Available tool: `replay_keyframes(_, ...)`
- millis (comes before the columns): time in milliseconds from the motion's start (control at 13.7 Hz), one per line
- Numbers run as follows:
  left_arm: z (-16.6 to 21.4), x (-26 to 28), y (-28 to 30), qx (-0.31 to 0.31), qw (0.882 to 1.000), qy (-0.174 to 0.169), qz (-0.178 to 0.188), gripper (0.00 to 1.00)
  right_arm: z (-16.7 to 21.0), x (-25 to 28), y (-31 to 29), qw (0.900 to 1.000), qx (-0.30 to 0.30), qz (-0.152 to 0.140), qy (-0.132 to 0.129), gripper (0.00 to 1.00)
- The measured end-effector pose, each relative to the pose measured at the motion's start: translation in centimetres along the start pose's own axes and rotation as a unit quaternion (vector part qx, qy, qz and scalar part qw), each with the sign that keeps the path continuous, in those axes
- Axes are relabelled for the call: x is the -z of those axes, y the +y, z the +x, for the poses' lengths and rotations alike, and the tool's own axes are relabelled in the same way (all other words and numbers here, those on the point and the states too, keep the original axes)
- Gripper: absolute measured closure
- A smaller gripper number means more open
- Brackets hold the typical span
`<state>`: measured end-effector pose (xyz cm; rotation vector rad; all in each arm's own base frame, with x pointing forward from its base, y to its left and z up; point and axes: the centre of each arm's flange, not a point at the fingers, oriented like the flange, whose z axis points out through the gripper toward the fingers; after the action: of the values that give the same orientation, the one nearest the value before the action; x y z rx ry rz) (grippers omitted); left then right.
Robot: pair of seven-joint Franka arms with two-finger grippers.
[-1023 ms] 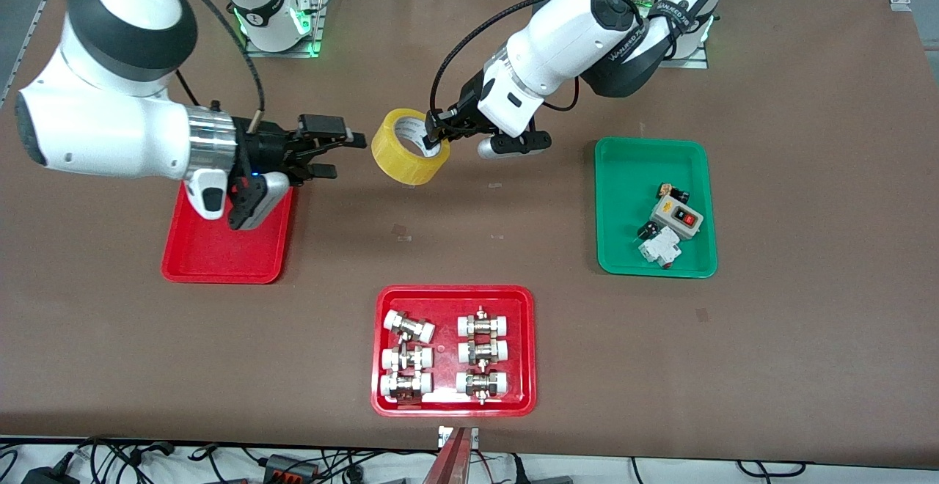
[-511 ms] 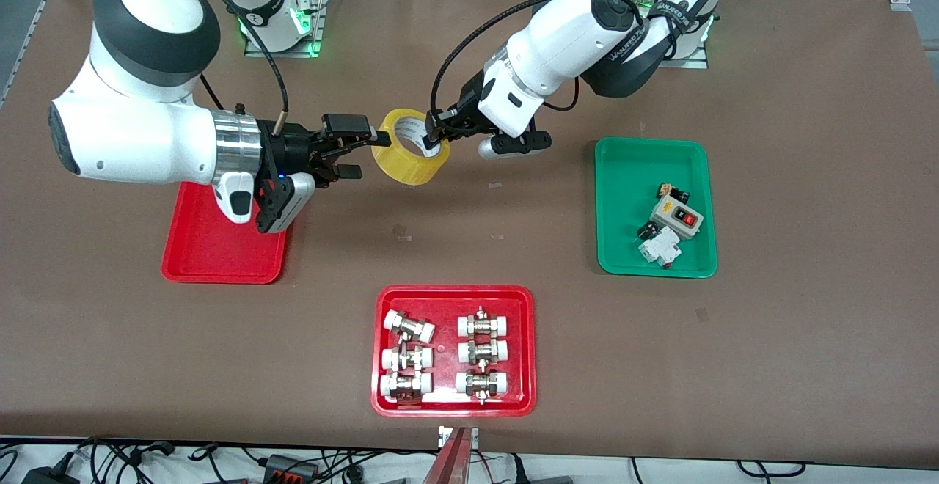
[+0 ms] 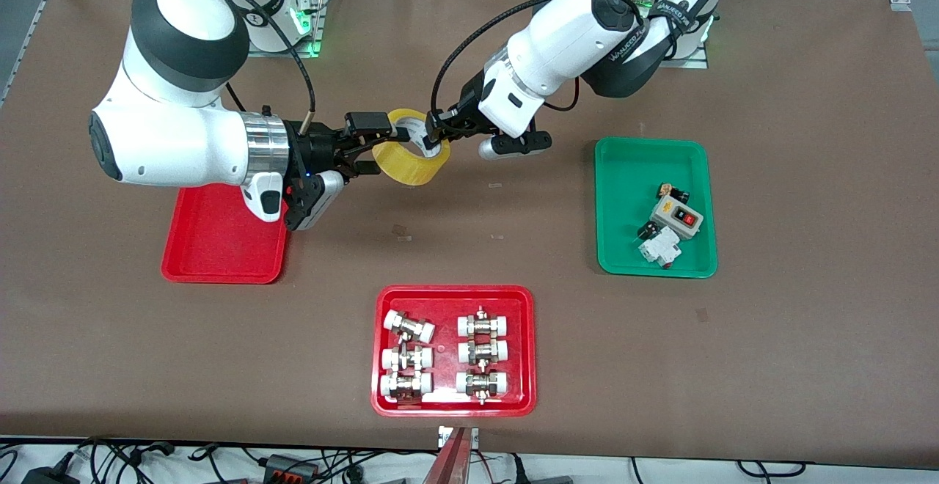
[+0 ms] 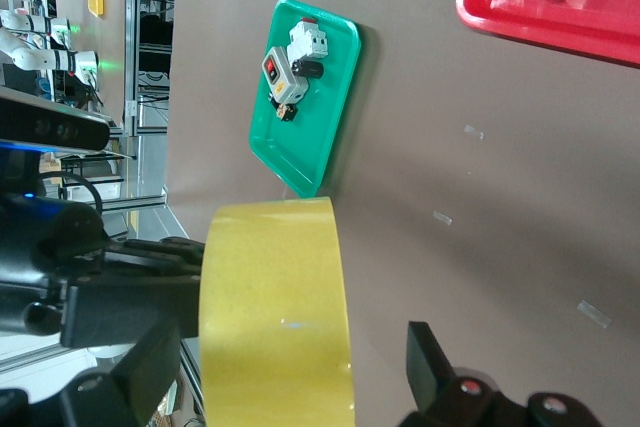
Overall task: Left arm passes tape to right arm into tray
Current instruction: 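Hold the tape with the left gripper while the right gripper grasps it, then carry the tape with the right gripper while the left gripper withdraws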
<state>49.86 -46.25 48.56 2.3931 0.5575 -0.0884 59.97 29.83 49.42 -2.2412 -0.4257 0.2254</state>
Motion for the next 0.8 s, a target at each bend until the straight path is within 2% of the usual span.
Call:
replay_keyframes(73,0.0,0.0,0.0,0.0,1.0,0.0,0.0,0.78,0.06,-0.21,0.08,1.0,0.0,0.0,-0.002,0.0)
replay_keyframes(146,0.0,0.0,0.01,0.0,1.0,0.0,0.0,0.78,0.09,-0.31,0.15,1.0,-0.001,0.0,-0.002,0.06)
replay_keyframes(219,0.0,0.01,0.01,0.0,1.0,0.0,0.0,0.78,0.1,-0.33,0.18,1.0,-0.001,0.0,-0.002,0.06)
replay_keyframes(511,0.13,-0.15,-0.05,0.004,1.0,-0.001,-0.001,0.78,0.16,-0.24,-0.32,1.0,0.003,0.006,0.0,0.47)
replay_keyframes(804,0.14,-0.13,-0.03,0.006,1.0,-0.002,-0.002,0.78,0.17,-0.2,-0.31,1.0,0.004,0.006,0.0,0.47)
